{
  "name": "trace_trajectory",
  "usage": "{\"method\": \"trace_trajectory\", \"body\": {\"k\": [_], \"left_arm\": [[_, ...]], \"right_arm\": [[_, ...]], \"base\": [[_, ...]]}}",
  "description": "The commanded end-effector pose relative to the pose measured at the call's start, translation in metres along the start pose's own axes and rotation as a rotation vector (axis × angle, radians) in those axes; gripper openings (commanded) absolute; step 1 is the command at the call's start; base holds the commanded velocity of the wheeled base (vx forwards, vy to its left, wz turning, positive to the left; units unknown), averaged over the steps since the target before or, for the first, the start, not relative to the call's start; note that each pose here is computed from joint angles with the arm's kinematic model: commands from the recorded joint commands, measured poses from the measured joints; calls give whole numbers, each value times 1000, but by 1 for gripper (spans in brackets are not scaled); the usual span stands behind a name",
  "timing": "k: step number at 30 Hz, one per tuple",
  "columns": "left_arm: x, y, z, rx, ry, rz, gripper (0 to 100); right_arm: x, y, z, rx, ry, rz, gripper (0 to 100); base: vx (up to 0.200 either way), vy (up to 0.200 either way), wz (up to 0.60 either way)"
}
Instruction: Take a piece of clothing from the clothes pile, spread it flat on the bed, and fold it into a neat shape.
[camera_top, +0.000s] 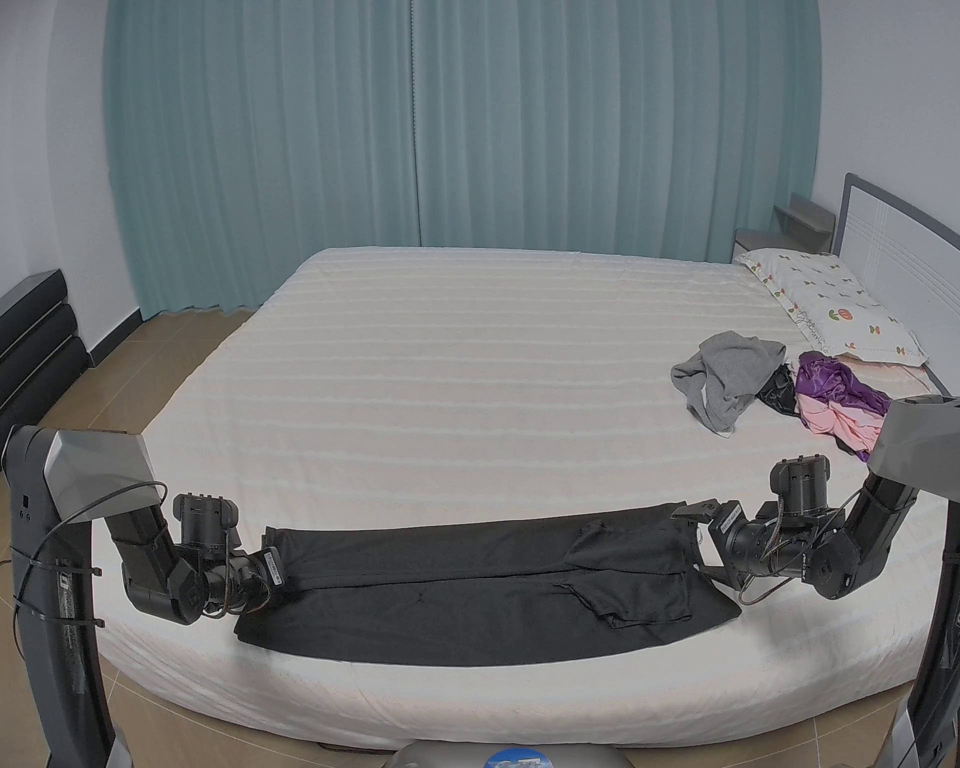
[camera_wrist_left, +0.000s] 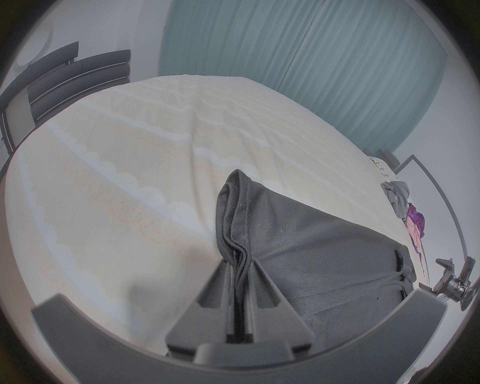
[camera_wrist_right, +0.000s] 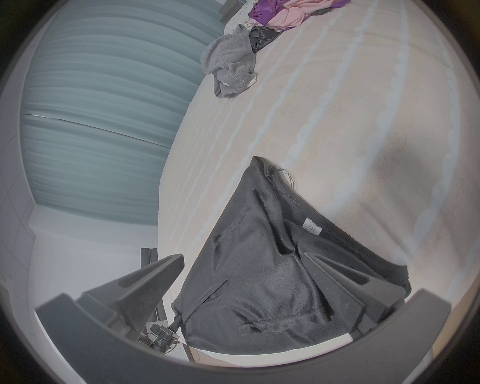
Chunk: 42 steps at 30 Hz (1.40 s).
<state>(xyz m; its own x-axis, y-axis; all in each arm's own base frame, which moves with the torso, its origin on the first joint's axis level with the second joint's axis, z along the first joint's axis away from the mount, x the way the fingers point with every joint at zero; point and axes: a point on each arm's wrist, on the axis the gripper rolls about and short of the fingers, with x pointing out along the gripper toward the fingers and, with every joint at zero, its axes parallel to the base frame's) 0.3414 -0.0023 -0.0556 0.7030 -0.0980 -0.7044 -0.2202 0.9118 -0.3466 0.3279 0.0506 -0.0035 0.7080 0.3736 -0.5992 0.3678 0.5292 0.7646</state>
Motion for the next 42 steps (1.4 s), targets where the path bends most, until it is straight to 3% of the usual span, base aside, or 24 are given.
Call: {"method": "trace_trajectory", "body": {"k": [1,6,42], "left_arm": [[-3,0,4,-10,-17,-2,0],[-5,-3,9,-50,-42,-14,0],[-4,-6,15,-112,-82,-36,0]], "right_arm": [[0,0,0,-3,1,0,100],[1,-1,0,-4,2,-3,100],[1,-2,-2,-19,6,-7,100]], "base": [[0,0,0],[0,0,0],[0,0,0]]}}
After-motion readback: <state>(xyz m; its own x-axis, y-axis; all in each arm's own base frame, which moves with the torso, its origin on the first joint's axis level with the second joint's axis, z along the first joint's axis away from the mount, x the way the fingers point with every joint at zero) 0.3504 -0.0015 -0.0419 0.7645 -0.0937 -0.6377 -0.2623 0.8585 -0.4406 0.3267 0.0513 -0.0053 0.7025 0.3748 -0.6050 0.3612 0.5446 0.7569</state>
